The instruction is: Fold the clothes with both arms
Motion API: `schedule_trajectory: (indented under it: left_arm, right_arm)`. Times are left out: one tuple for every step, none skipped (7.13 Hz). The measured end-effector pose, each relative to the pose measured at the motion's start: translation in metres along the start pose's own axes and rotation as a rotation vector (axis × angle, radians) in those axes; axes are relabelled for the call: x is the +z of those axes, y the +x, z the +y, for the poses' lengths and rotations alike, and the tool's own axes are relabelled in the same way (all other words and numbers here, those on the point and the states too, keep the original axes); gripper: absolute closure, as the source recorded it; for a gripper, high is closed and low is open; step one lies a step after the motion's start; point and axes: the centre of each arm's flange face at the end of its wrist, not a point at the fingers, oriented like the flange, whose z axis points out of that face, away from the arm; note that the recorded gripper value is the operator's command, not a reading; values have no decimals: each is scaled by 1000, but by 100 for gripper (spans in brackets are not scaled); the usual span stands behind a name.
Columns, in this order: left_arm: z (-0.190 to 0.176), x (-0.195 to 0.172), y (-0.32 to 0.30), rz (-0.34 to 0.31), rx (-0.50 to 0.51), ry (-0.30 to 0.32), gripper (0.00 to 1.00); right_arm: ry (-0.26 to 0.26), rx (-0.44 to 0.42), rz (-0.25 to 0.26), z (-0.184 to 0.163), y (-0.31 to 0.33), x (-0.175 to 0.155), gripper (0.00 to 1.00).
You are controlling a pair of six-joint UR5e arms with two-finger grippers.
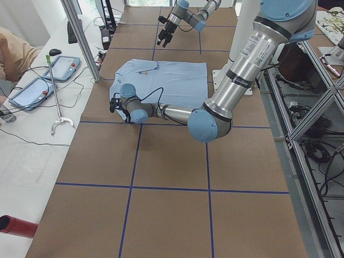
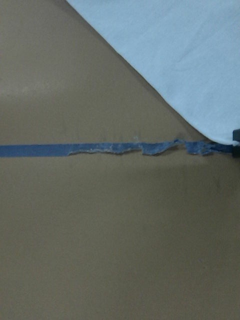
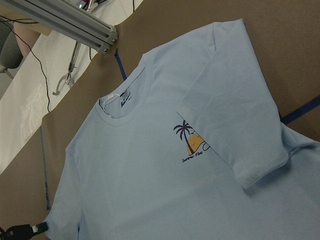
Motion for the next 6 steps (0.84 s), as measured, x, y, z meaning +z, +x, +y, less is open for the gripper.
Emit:
schedule_trajectory:
  left_arm:
    - [-1, -12, 31, 43, -35, 14, 100]
    - [4, -18, 68, 86, -75, 14, 100]
    - [11, -19, 105, 125, -117, 5, 100]
    - [14, -18, 135, 151, -149, 1, 100]
    - [12, -12, 152, 157, -164, 10, 74]
    - [7, -3, 158, 159, -170, 33, 15]
  right_arm:
    - [22, 2, 8, -14, 4, -1, 0]
    - [47, -1, 26, -29, 12, 2, 0]
    - [68, -21, 46, -42, 21, 7, 0]
    - [79, -47, 62, -50, 27, 11, 0]
    - [83, -60, 69, -53, 30, 11, 0]
    - [84, -63, 71, -53, 31, 11, 0]
